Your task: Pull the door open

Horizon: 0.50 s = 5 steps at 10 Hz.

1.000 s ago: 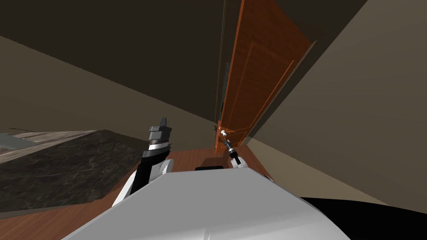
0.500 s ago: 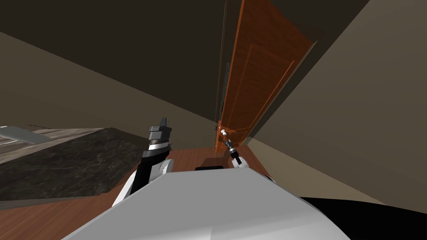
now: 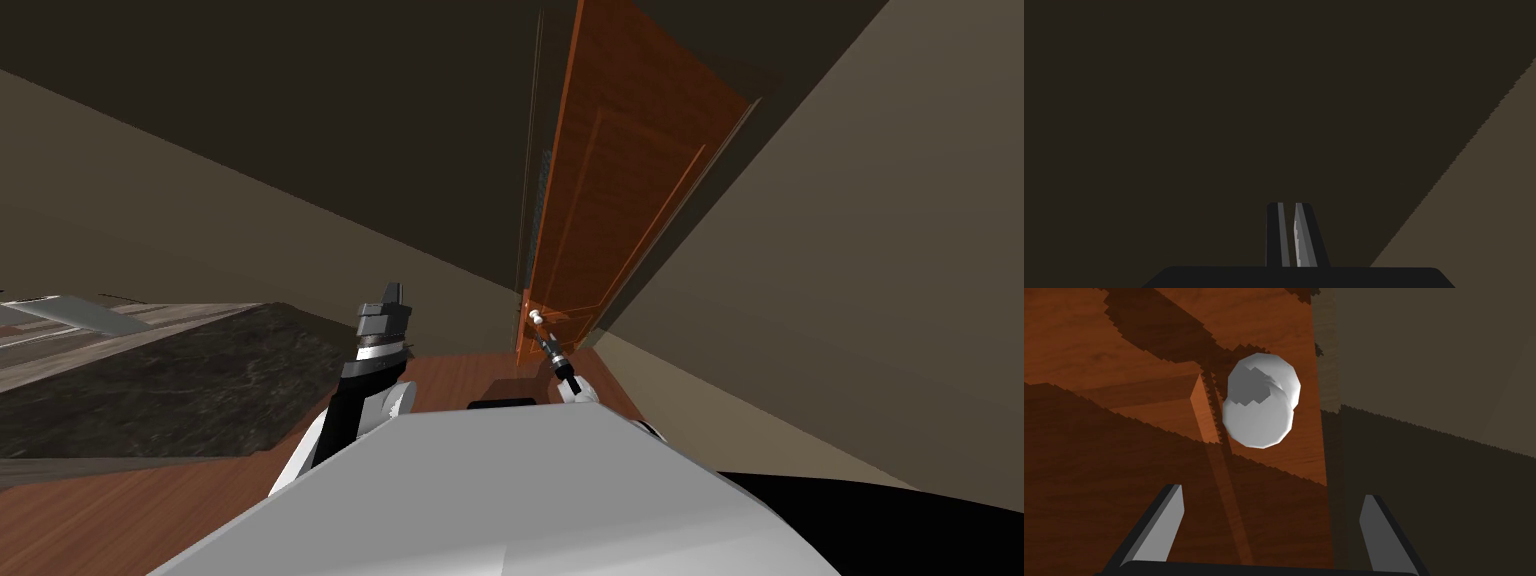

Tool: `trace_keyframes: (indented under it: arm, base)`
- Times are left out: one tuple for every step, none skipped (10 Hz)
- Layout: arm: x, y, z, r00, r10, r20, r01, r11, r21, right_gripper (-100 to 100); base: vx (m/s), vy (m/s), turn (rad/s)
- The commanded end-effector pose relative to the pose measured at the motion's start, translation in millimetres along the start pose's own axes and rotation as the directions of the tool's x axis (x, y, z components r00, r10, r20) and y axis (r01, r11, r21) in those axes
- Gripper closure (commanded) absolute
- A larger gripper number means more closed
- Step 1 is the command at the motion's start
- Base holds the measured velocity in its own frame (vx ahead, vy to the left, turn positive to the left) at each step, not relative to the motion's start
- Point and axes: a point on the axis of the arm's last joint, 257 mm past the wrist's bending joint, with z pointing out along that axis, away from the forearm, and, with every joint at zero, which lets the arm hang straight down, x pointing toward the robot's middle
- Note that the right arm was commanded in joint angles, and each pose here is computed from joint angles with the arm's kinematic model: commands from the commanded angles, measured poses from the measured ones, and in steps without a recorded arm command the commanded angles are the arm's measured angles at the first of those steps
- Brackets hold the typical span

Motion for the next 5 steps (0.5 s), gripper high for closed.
trace_keyframes:
  arm:
    - [-0.7,-2.8,-1.1,0.999,-0.051,0.000,0.051,0.999,0.001,-100]
    - [-1.1,-4.5,-1.5,0.997,-0.079,-0.001,0.079,0.997,0.002,-100]
    - [-1.3,-5.9,-1.9,0.995,-0.105,-0.001,0.105,0.995,0.002,-100]
    - [-1.6,-7.1,-2.2,0.992,-0.129,-0.002,0.129,0.992,0.003,-100]
    - [-1.7,-7.9,-2.4,0.989,-0.147,-0.002,0.147,0.989,0.003,-100]
  base:
    - [-0.044,-0.024,0.039]
    - [-0.046,-0.029,0.042]
    - [-0.044,-0.031,0.029]
    - [-0.038,-0.029,0.038]
    - [-0.035,-0.031,0.026]
